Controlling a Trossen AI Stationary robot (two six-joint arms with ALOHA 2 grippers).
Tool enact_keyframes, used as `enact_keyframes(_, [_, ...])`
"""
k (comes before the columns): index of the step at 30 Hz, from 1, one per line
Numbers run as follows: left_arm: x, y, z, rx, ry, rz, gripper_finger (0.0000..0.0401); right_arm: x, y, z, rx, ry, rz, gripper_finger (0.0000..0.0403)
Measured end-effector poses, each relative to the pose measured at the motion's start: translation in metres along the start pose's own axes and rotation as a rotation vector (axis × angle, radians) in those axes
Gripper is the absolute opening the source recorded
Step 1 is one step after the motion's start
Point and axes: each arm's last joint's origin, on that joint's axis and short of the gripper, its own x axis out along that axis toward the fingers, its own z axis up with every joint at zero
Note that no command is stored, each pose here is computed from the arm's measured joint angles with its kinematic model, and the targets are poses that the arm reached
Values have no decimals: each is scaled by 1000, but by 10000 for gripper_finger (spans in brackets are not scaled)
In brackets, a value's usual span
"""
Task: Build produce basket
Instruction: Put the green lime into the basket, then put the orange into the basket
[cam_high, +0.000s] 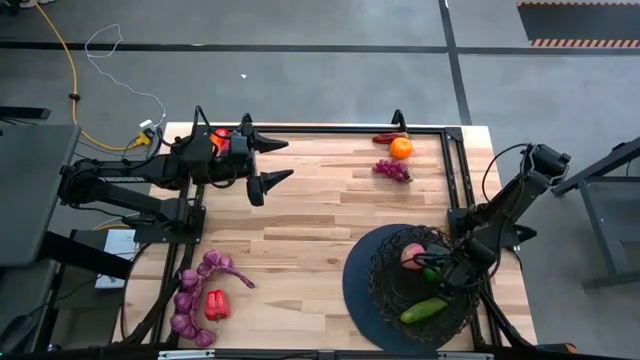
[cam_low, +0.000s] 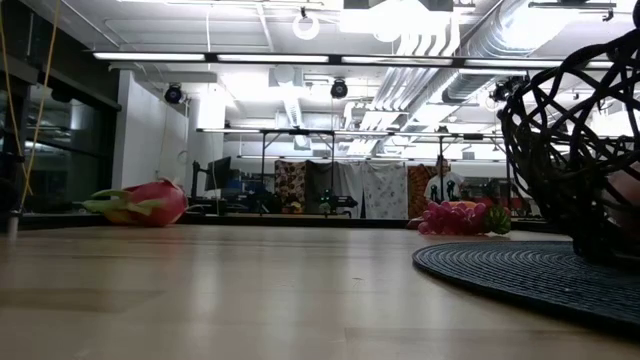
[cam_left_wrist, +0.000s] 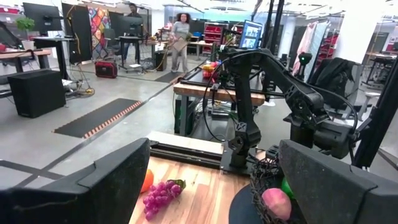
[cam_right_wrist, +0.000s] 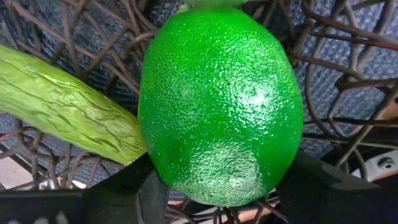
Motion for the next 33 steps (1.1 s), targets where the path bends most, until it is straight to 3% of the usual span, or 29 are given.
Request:
enact_keyframes(4, [0, 0, 0, 0, 0, 0, 346, 0, 0, 0, 0, 5, 0, 245])
enact_keyframes(14, [0, 0, 0, 0, 0, 0, 346, -3, -5, -2, 2, 39, -49, 370])
enact_keyframes(23, [0, 0, 0, 7, -1, 0, 346, -70, -3, -12, -92, -4, -17, 394])
enact_keyframes(28, [0, 0, 0, 26, -1, 0, 346, -132, -2, -15, -2, -238, 79, 394])
enact_keyframes(33, [0, 0, 0, 26, -1, 0, 346, -197, -6, -14, 103, -693, 246, 394])
